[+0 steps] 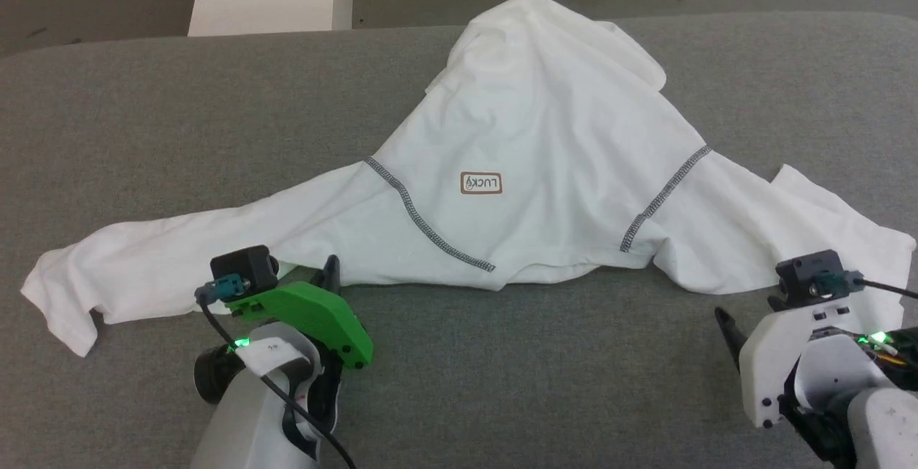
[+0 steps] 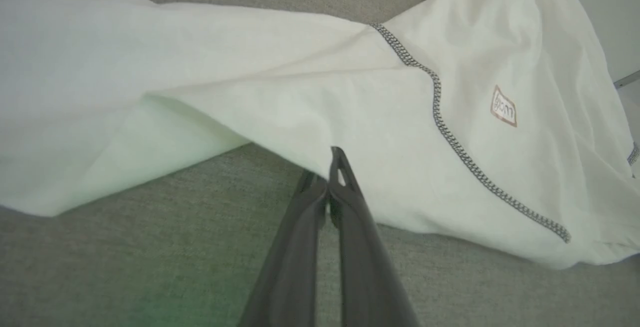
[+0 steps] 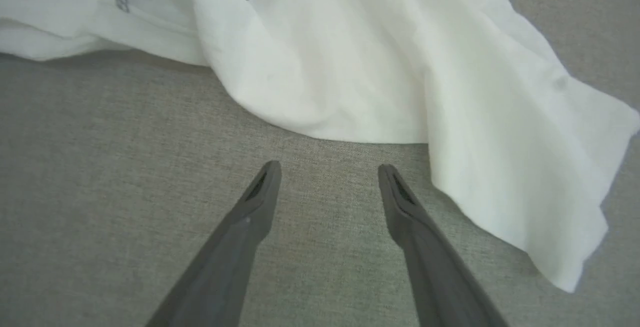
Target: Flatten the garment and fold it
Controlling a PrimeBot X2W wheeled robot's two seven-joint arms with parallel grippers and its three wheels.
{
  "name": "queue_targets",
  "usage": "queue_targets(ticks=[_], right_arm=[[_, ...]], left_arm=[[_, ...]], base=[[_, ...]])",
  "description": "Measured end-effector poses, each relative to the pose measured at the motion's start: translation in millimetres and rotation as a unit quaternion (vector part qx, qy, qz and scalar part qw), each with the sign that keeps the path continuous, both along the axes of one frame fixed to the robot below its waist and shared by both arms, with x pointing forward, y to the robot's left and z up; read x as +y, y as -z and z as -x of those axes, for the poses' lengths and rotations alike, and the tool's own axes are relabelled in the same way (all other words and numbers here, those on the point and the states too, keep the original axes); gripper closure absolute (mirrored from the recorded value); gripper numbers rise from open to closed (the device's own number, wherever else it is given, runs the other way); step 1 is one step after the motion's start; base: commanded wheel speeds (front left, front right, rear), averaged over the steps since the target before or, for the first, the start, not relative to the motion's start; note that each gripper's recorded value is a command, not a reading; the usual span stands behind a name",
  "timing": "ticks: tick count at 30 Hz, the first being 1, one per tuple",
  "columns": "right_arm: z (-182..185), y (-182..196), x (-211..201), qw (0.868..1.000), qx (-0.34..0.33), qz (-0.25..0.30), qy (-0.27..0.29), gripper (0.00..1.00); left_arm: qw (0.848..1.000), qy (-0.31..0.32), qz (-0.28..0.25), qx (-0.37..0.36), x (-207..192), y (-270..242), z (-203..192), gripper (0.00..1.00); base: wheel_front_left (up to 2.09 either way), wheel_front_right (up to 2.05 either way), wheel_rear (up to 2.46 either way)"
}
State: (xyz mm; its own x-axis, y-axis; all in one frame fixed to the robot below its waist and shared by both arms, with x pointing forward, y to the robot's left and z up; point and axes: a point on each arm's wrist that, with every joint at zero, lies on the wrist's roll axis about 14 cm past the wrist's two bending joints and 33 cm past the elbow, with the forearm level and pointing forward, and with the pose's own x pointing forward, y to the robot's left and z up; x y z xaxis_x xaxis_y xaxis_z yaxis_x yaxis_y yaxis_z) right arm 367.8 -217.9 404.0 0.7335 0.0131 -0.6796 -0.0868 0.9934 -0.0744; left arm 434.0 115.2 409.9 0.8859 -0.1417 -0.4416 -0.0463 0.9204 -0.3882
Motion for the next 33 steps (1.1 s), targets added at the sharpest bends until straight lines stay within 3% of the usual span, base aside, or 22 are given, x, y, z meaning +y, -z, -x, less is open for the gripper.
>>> queue_targets(ticks=[8, 14, 15, 16, 17, 25, 29, 33], right_arm=[[-17.1, 25.1, 4.0, 0.997, 0.052, 0.040, -0.046, 0.00], [-34.2, 29.6, 9.4, 0.996, 0.032, 0.042, -0.067, 0.00], [-34.6, 31.3, 9.3, 0.996, 0.035, 0.040, -0.066, 0.25], [-35.4, 32.3, 10.5, 0.997, 0.035, 0.036, -0.066, 0.78], [-36.5, 32.4, 11.3, 0.997, 0.035, 0.034, -0.067, 1.00], [-45.1, 7.6, 14.8, 0.997, -0.020, 0.010, -0.072, 1.00], [-64.9, -46.0, 8.1, 0.993, -0.106, -0.019, -0.054, 1.00], [-81.4, -119.0, -5.9, 0.975, -0.210, -0.070, -0.022, 1.00]], left_arm=[[1.000, 0.001, 0.001, 0.004, 0.2, 5.6, -0.2, 1.00], [1.000, 0.001, 0.000, 0.013, 0.4, 14.0, -0.3, 1.00], [1.000, 0.001, 0.000, 0.014, 0.3, 14.8, -0.3, 1.00], [1.000, 0.001, 0.000, 0.013, 0.0, 15.2, -0.5, 1.00], [1.000, 0.001, 0.000, 0.012, -0.1, 15.1, -0.8, 1.00], [0.999, -0.002, 0.010, -0.051, -3.1, -13.7, -8.5, 1.00], [0.991, 0.008, 0.033, -0.131, -10.0, -59.7, -21.6, 1.00], [0.966, 0.050, 0.045, -0.251, -23.5, -145.4, -44.0, 1.00]], base=[[0.00, 0.00, 0.00], [0.00, 0.00, 0.00], [0.00, 0.00, 0.00], [0.00, 0.00, 0.00], [0.00, 0.00, 0.00], [0.00, 0.00, 0.00], [0.00, 0.00, 0.00], [0.00, 0.00, 0.00]])
